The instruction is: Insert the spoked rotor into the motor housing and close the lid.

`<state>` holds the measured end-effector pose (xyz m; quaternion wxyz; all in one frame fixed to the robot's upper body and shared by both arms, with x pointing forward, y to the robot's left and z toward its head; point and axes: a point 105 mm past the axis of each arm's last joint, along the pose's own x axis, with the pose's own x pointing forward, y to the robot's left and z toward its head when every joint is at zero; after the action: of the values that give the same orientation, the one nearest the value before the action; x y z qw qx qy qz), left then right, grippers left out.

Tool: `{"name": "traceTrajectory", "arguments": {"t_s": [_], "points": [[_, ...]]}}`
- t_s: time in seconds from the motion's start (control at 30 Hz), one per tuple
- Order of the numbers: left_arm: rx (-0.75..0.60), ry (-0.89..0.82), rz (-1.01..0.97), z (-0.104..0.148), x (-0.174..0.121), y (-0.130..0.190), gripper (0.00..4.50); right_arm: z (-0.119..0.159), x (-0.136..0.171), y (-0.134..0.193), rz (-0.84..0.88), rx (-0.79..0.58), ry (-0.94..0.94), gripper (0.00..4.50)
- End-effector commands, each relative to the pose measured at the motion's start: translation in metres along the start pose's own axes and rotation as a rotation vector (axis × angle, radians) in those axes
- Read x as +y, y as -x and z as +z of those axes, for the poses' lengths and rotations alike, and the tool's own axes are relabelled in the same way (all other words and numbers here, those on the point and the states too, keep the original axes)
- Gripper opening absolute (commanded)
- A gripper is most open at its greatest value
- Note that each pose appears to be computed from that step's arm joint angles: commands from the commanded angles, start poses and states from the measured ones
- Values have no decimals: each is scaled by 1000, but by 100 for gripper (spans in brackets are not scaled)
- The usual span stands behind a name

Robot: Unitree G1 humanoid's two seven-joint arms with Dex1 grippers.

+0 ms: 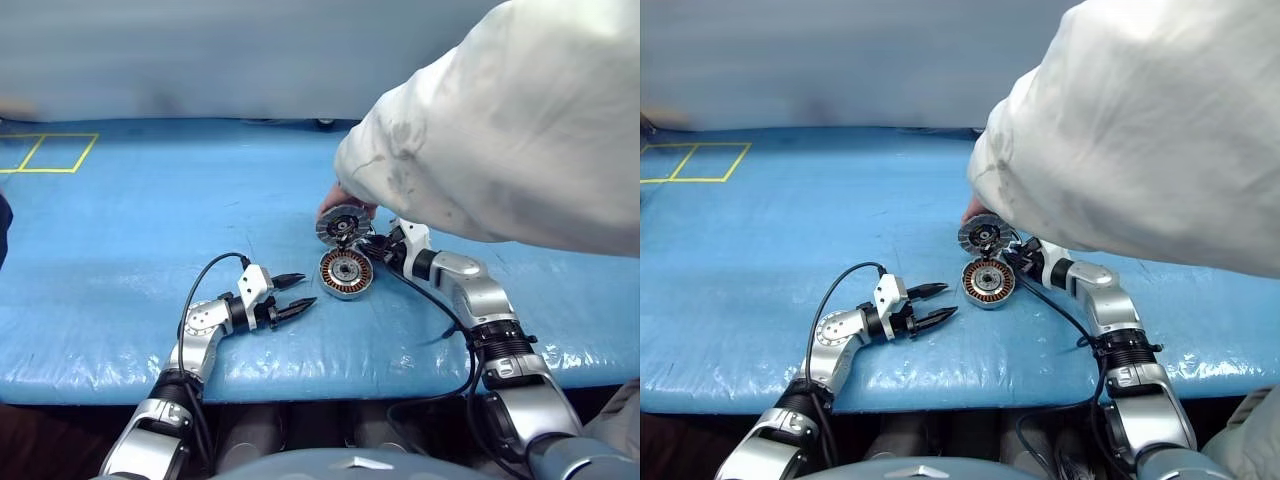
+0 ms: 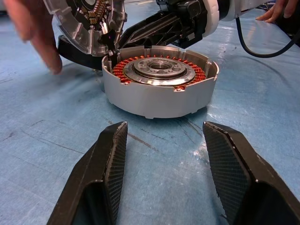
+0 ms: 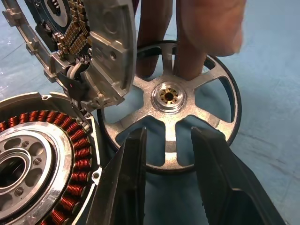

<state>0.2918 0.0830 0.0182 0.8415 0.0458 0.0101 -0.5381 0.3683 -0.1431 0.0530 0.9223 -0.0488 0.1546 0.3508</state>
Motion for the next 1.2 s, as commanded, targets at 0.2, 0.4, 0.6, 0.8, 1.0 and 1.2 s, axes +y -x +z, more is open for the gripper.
{"name": "traceTrajectory", "arguments": {"t_s": [0.2,0.4,0.6,0.8,1.0,1.2], "points": [[30,12,0,-7,-1,3,270,33,-16,15,-98,-144,10,156],[29,13,-1,-6,-2,3,270,44,-22,25,-154,-205,9,194],[27,11,-7,-5,-3,2,270,33,-20,31,-186,-192,1,213],[28,11,-3,-4,-3,2,270,26,-15,38,-204,-184,3,213],[26,11,-6,-1,-1,9,270,22,4,47,-192,-180,23,213],[36,13,-45,10,-3,27,270,15,42,56,-119,-191,32,213]]}}
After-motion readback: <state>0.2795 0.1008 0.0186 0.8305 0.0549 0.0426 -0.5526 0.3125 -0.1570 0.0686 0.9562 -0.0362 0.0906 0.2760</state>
